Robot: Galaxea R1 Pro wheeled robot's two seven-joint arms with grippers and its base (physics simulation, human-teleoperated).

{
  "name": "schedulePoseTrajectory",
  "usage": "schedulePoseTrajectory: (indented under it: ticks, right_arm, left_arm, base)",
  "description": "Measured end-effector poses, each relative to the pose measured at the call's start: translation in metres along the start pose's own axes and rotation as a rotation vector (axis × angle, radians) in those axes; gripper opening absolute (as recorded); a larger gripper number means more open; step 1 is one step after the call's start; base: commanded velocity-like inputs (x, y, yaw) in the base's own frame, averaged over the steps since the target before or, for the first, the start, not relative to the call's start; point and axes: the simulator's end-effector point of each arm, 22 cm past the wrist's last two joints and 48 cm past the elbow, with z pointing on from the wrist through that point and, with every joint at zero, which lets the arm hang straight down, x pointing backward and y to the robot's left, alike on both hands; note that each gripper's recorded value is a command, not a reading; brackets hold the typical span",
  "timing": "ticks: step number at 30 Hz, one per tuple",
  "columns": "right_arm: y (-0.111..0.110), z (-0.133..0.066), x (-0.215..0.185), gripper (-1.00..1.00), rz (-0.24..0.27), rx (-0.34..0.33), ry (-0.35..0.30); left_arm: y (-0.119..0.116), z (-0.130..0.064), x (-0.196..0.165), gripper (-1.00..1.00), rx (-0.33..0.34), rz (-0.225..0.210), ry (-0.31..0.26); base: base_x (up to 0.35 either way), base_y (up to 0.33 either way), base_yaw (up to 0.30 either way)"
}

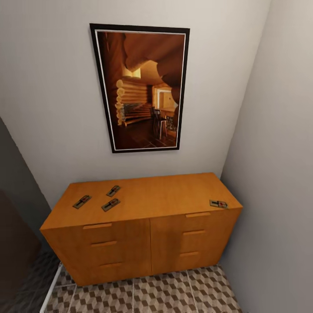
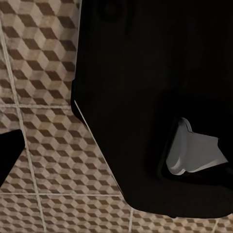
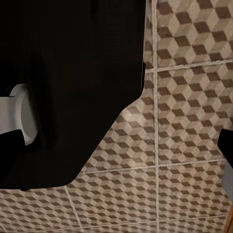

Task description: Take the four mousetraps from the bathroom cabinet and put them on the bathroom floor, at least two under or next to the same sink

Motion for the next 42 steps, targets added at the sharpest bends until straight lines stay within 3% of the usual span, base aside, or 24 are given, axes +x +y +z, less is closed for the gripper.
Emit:
schedulePoseTrajectory:
  ticks: [26, 42]
  right_arm:
    - [0.000, -0.001, 0.016, 1.00, 0.000, 0.000, 0.042]
    - [0.001, -0.001, 0.026, 1.00, 0.000, -0.002, 0.067]
  left_arm:
    - [0.001, -0.001, 0.016, 1.00, -0.005, 0.000, 0.041]
    - [-0.012, -0.002, 0.028, 1.00, 0.008, -0.004, 0.069]
  base:
    - [0.000, 0.000, 0.000]
    - [0.000, 0.000, 0.000]
